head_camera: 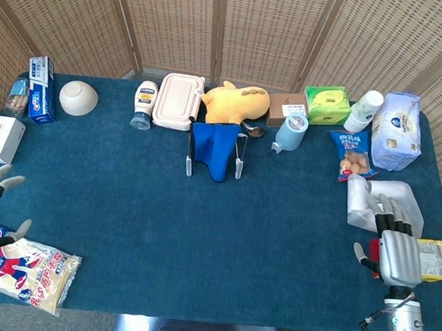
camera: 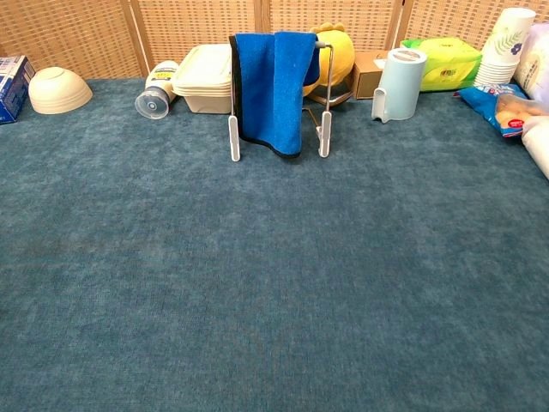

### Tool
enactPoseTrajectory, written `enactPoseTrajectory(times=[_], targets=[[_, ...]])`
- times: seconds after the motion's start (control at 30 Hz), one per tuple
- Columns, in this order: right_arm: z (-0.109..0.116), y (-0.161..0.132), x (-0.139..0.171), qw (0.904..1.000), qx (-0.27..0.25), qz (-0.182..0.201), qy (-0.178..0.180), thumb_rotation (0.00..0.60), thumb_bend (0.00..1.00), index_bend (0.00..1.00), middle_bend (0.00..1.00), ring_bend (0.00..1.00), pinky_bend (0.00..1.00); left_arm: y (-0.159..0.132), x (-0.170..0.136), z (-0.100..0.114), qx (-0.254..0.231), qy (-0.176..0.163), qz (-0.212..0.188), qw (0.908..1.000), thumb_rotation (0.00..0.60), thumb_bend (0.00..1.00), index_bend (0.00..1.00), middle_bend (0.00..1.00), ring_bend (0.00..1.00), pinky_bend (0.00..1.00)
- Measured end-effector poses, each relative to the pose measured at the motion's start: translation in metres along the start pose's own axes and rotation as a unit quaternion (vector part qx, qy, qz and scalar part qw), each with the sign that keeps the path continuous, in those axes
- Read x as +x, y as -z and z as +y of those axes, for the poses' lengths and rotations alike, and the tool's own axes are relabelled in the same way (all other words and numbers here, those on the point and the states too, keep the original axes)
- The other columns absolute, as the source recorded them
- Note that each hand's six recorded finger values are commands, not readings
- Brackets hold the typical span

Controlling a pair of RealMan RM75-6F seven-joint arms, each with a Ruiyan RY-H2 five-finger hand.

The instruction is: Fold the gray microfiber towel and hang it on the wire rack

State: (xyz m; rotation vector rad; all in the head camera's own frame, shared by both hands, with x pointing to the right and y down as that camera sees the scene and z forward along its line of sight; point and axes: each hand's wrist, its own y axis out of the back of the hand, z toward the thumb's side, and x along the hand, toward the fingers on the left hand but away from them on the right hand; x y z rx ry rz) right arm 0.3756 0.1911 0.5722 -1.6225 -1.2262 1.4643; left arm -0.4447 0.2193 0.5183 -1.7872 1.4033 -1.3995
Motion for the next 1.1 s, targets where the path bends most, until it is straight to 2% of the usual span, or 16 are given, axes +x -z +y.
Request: enactPoseTrajectory(times=[0.27,0.47,0.63,0.87,1.1], targets=[[-0.003,0.002,0.004,0.9992,0.040,-0.003,0.002,0.600,0.28,0.06,0.01,0.00,0.00,0.019,-0.032,-0.001,0.076,-0.019,0.019,0.9967,0.600,0.39,0.21,0.05,0.00,0.00],[-0.006,0.007,0.008,0.9984,0.055,-0.009,0.005,0.600,0.28,0.06,0.01,0.00,0.00,0.026,-0.050,-0.007,0.137,-0.013,0.020,0.9902,0.600,0.39,0.22,0.05,0.00,0.00],[-0.005,0.008,0.009,0.9985,0.053,-0.006,0.008,0.600,0.28,0.06,0.01,0.00,0.00,0.026,-0.056,-0.010,0.133,-0.021,0.021,0.9906,0.600,0.39,0.22,0.06,0.00,0.00],[-0.003,0.010,0.013,0.9990,0.042,-0.001,0.013,0.600,0.28,0.06,0.01,0.00,0.00,0.012,-0.055,-0.005,0.138,-0.040,0.000,0.9897,0.600,0.39,0.23,0.06,0.00,0.00],[-0.004,0.014,0.020,0.9995,0.029,-0.003,0.013,0.600,0.28,0.06,0.01,0.00,0.00,0.008,-0.059,0.005,0.136,-0.050,-0.002,0.9894,0.600,0.39,0.24,0.06,0.00,0.00]])
